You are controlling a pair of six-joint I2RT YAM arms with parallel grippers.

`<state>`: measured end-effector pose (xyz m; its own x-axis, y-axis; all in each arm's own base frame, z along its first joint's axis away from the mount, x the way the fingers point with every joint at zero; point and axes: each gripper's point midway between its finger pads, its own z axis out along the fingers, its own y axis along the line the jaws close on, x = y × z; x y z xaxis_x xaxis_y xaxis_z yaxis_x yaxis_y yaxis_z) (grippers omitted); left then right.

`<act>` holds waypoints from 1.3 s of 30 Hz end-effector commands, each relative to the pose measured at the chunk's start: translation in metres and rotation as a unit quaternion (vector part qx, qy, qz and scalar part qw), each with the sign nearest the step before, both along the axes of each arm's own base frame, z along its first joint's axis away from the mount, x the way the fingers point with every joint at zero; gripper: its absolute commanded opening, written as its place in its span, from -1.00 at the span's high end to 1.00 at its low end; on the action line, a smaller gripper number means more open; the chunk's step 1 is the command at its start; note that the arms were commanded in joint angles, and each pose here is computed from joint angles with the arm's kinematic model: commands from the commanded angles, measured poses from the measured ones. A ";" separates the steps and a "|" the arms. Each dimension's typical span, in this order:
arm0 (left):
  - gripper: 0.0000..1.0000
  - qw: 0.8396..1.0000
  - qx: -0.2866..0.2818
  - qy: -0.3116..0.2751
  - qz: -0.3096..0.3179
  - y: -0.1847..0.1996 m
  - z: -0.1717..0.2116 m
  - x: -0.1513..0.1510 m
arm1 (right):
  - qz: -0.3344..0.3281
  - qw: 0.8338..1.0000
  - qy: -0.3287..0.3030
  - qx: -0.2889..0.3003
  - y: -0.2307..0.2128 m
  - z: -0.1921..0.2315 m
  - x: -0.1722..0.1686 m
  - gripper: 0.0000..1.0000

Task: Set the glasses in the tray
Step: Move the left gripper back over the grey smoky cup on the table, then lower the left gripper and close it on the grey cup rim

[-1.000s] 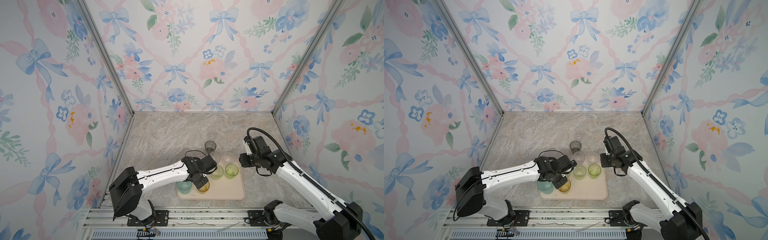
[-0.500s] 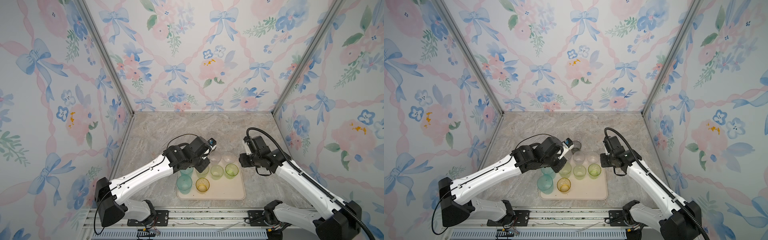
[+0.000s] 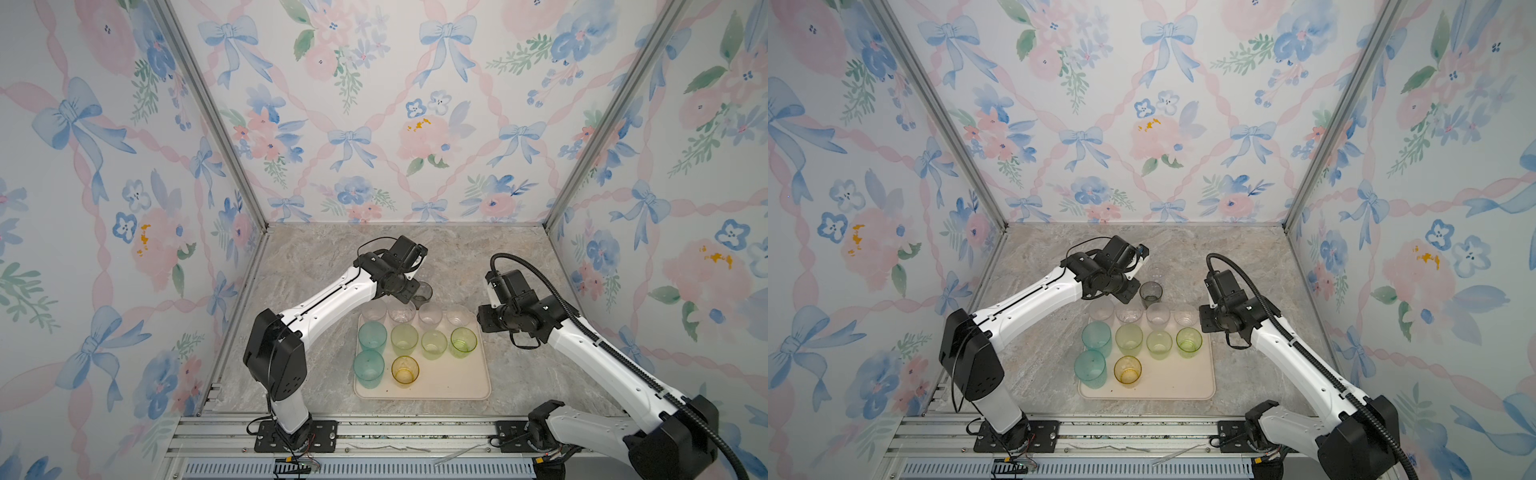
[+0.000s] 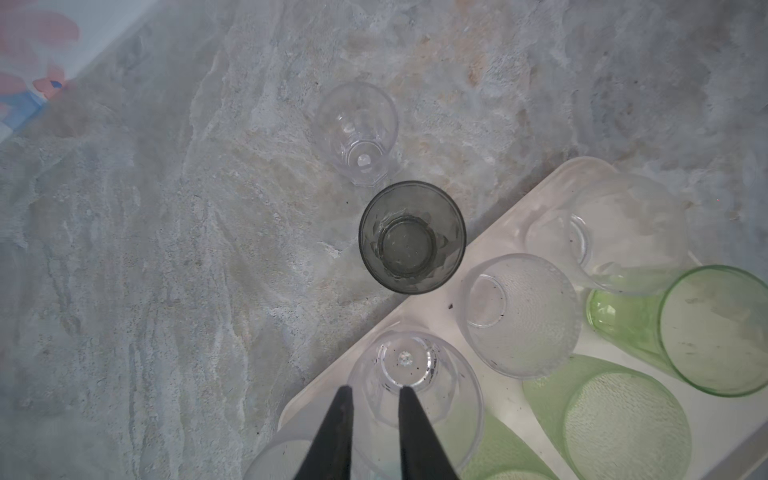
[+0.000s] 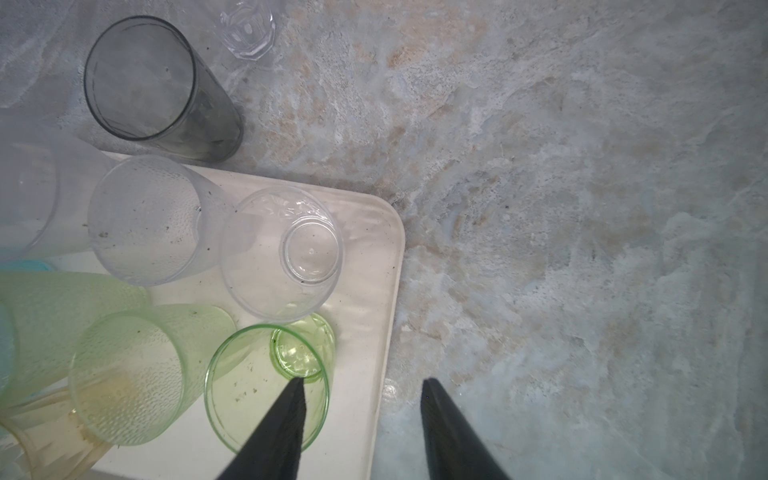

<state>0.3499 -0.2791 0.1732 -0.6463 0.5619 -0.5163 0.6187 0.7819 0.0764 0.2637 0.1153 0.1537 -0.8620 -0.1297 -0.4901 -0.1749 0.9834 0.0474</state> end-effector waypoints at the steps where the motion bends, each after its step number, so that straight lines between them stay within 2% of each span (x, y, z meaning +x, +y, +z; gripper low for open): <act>1: 0.55 1.000 -0.016 0.005 -0.015 -0.008 -0.002 0.012 | 0.000 1.000 -0.020 0.004 0.002 0.012 0.014 0.02; 16: 0.57 0.998 -0.048 0.046 -0.023 -0.032 -0.039 0.052 | -0.003 1.000 -0.006 0.007 0.002 0.000 0.032 0.02; 39: 0.59 0.997 -0.027 0.061 -0.029 -0.038 -0.071 0.067 | -0.014 1.000 0.003 0.013 -0.007 -0.008 0.037 0.02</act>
